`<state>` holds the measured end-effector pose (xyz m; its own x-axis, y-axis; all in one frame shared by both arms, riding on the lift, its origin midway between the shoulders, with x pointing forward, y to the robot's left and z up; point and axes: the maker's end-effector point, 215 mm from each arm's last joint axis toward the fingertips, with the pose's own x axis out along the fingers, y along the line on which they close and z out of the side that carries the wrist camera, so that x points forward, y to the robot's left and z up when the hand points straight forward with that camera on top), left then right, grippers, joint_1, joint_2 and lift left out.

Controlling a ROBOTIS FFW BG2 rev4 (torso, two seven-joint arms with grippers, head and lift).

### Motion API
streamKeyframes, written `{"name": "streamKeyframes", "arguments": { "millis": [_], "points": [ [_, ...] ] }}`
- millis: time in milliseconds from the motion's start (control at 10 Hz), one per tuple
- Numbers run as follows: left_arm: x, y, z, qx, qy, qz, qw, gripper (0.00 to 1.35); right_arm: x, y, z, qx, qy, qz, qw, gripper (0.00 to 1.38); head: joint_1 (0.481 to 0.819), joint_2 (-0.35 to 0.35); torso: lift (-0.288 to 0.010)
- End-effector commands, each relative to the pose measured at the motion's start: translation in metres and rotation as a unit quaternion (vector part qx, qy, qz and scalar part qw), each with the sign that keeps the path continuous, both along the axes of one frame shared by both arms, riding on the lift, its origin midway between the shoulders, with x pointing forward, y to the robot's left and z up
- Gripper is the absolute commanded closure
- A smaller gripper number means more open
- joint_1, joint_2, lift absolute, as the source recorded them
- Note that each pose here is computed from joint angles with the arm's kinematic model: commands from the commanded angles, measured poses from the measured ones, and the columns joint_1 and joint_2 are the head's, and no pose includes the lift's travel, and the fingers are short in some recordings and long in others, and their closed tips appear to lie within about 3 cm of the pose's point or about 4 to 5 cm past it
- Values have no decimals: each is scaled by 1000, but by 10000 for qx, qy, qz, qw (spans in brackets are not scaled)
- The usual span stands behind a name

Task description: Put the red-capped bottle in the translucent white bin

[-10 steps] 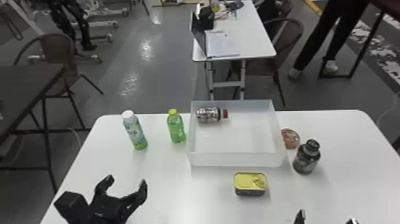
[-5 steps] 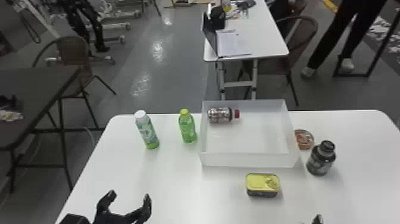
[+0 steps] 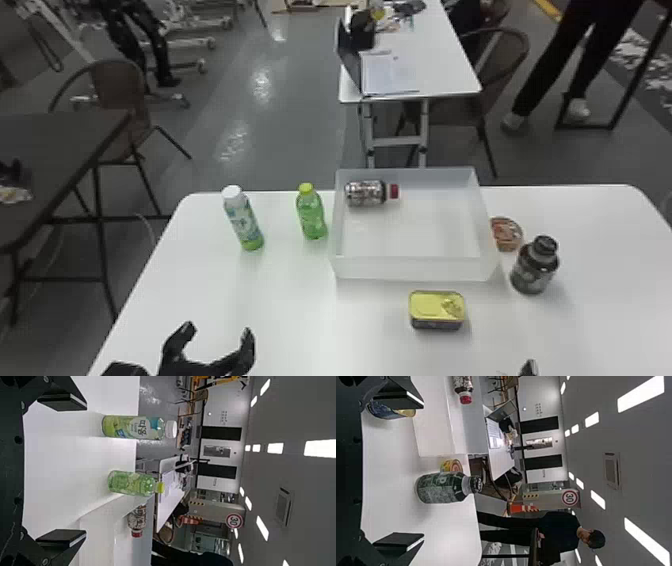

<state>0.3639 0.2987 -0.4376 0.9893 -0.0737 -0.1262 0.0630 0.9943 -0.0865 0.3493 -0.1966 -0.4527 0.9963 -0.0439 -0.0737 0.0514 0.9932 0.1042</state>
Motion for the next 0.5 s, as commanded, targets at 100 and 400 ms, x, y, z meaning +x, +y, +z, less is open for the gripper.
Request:
{"name": "streamKeyframes", "arguments": {
  "millis": [100,400],
  "points": [
    [-1,-2,-3,-46,48,2,10000,168,0,1,1,-20,-12,12,10000,124,695,165,-18],
    [0,-5,-6,-107,85,-13,9999,168,0,1,0,-14,-3,9,10000,125,695,163,-18]
  ]
}}
